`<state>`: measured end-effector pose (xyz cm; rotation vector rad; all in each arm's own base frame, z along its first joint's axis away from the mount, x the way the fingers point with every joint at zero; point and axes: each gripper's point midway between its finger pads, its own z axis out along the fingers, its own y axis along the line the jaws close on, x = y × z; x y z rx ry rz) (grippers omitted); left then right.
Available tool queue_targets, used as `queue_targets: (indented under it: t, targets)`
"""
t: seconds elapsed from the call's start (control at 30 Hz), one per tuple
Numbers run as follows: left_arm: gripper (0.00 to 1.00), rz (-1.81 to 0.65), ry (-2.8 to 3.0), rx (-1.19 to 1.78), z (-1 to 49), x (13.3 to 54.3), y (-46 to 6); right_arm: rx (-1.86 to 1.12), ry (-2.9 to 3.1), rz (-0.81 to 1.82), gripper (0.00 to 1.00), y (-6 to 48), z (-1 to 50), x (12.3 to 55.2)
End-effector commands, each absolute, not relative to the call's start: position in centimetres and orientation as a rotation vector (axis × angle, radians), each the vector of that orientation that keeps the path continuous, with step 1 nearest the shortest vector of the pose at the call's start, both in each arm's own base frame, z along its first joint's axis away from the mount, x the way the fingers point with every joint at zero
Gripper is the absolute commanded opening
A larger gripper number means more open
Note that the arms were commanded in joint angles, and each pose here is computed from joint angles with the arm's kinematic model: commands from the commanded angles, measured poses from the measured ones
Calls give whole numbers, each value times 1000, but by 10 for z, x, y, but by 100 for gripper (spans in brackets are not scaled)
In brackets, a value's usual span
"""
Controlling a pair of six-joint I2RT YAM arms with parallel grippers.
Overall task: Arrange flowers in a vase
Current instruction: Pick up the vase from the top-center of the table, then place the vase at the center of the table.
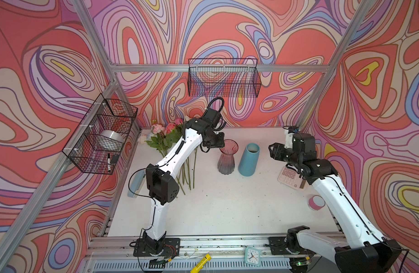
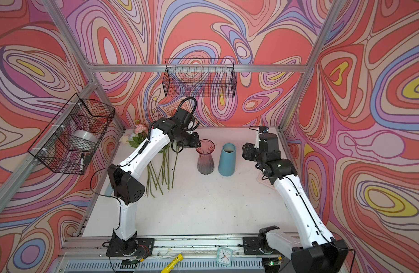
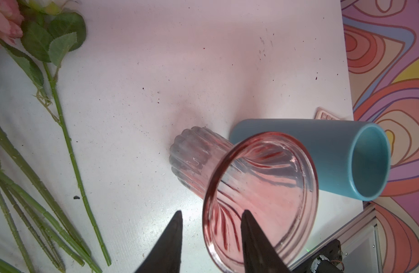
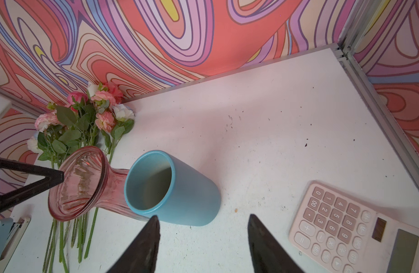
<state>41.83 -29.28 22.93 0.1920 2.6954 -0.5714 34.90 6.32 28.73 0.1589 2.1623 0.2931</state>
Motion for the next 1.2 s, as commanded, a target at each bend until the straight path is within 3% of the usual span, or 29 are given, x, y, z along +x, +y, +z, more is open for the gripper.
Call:
queue_targets:
  t: [0.0, 0.43, 0.93, 1.17]
  targets:
    - [38, -527, 2753, 179, 218, 415, -289, 156, 2149, 268, 61, 60, 288, 346]
    - [16, -540, 2784, 189, 210, 413, -291, 161, 2138, 254, 61, 57, 290, 344]
    - [0, -531, 2809, 228, 220, 401, -277, 163, 2135, 253, 61, 57, 289, 345]
    - [0, -579, 2841, 261, 226, 382, -270, 166, 2128, 259, 61, 57, 290, 344]
